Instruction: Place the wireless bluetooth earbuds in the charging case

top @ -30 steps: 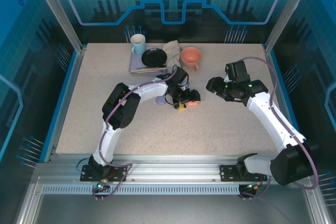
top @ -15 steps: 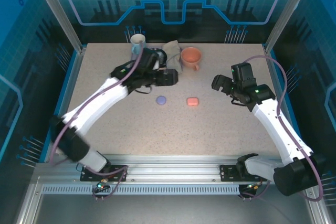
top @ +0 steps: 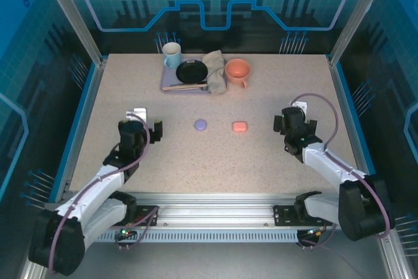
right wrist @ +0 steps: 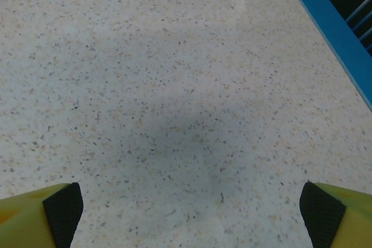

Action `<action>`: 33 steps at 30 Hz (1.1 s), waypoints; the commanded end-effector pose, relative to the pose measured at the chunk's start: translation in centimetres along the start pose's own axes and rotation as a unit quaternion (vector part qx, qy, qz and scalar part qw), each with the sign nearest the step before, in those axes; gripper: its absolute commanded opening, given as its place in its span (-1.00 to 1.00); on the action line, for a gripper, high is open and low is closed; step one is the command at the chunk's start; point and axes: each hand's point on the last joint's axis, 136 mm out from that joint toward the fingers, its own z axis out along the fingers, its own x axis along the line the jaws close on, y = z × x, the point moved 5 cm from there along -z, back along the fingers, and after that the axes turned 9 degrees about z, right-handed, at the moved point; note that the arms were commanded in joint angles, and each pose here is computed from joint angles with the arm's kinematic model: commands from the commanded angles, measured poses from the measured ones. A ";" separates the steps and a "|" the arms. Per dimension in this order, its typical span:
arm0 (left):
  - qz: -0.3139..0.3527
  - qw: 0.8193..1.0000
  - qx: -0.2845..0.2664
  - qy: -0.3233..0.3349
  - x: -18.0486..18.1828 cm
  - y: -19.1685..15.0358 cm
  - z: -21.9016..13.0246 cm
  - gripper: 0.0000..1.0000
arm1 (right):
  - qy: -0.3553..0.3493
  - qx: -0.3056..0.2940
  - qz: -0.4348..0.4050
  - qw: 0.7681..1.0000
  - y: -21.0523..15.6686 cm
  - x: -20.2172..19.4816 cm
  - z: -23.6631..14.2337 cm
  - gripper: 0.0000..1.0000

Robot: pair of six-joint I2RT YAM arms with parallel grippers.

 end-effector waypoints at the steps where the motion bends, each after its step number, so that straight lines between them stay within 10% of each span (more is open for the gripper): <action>1: -0.039 0.995 -0.094 0.026 1.2 1.2 0.8 0.98 | 0.031 -0.111 0.005 0.993 2.2 0.5 0.6 1.00; 14: -0.041 0.990 -0.087 -0.099 -0.5 0.1 8.5 0.98 | 0.213 -0.105 -0.059 0.970 1.1 4.3 4.8 1.00; 33: -0.063 0.992 -0.038 -0.099 0.3 0.2 9.6 0.98 | 0.227 -0.088 -0.051 0.969 1.2 4.1 5.1 1.00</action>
